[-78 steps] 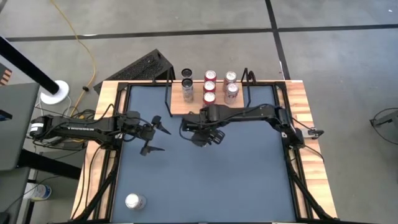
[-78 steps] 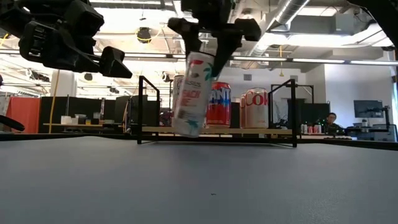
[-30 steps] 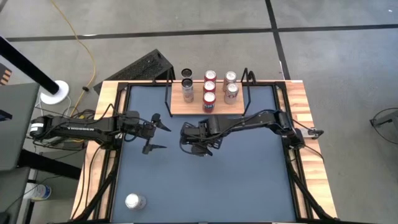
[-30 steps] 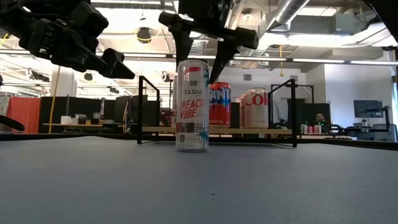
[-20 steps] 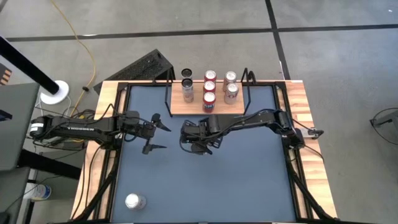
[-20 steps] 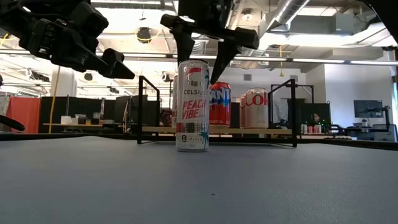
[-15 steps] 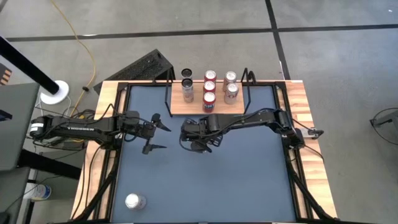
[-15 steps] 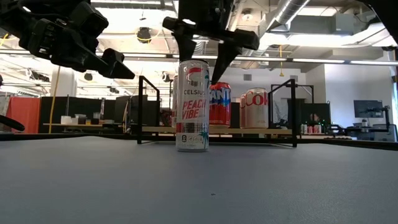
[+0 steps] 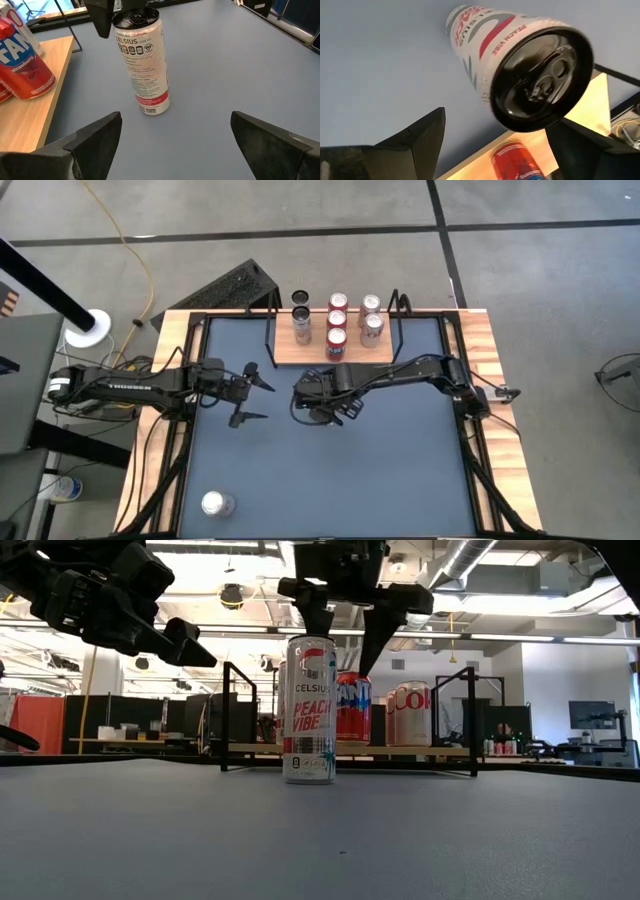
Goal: Place canned beverage on shelf
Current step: Put the black soda can on the shelf aligned with the other black soda can
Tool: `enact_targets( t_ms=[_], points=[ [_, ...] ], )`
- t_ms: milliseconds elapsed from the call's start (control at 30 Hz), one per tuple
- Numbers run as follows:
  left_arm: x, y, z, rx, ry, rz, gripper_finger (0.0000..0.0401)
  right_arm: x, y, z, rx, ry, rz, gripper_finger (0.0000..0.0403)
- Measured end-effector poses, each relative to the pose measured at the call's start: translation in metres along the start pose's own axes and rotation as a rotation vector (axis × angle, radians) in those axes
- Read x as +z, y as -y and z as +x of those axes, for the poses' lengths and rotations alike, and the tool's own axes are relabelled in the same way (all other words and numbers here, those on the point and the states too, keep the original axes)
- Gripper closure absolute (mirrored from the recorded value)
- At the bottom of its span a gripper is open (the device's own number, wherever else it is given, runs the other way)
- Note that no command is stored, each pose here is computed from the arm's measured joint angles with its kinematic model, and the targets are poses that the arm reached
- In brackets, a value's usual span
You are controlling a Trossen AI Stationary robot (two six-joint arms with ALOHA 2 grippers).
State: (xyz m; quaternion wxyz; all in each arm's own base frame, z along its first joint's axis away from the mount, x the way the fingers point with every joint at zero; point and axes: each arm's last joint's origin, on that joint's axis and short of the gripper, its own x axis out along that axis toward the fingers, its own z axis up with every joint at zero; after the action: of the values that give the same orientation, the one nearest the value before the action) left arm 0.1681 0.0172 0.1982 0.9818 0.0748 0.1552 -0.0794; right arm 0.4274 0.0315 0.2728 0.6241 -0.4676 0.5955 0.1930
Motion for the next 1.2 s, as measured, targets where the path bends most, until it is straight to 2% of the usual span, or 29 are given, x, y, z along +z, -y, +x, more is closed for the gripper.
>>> enact_targets(
  t_ms=[200,333,500,567,633,700,833,900,1000,1100,1200],
  points=[
    [0.001,0.000,0.000,-0.001,0.011,-0.024,0.0037,-0.002,-0.001,0.000,0.007,-0.020,0.039,0.0076],
    [0.005,0.000,0.000,-0.021,0.057,-0.048,0.0037,-0.009,-0.003,-0.006,0.028,-0.088,0.095,0.0076],
    [0.011,-0.001,0.000,-0.019,0.113,-0.131,0.0037,-0.030,-0.003,-0.014,0.103,-0.170,0.357,0.0076],
    [0.012,-0.002,0.003,-0.020,0.131,-0.171,0.0037,-0.038,-0.002,-0.016,0.125,-0.187,0.516,0.0076],
    [0.013,-0.003,0.008,-0.027,0.152,-0.185,0.0037,-0.047,0.001,-0.023,0.135,-0.148,0.705,0.0079],
    [0.015,-0.002,0.016,-0.038,0.182,-0.178,0.0037,-0.054,0.003,-0.029,0.186,-0.105,0.837,0.0083],
    [0.025,-0.002,0.035,-0.012,0.195,-0.164,0.0037,-0.062,0.002,-0.042,0.201,-0.066,0.973,0.0092],
    [0.033,-0.004,0.044,0.031,0.186,-0.147,0.0037,-0.066,0.001,-0.049,0.187,-0.057,0.999,0.0096],
    [0.043,-0.003,0.059,0.028,0.172,-0.119,0.0037,-0.074,-0.005,-0.063,0.133,-0.056,1.037,0.0100],
    [0.050,-0.001,0.074,0.035,0.155,-0.100,0.0037,-0.090,-0.023,-0.072,0.101,-0.100,1.086,0.0101],
    [0.051,-0.001,0.088,0.098,0.131,-0.137,0.0037,-0.113,-0.050,-0.074,0.015,-0.164,1.179,0.0101]
  ],
)
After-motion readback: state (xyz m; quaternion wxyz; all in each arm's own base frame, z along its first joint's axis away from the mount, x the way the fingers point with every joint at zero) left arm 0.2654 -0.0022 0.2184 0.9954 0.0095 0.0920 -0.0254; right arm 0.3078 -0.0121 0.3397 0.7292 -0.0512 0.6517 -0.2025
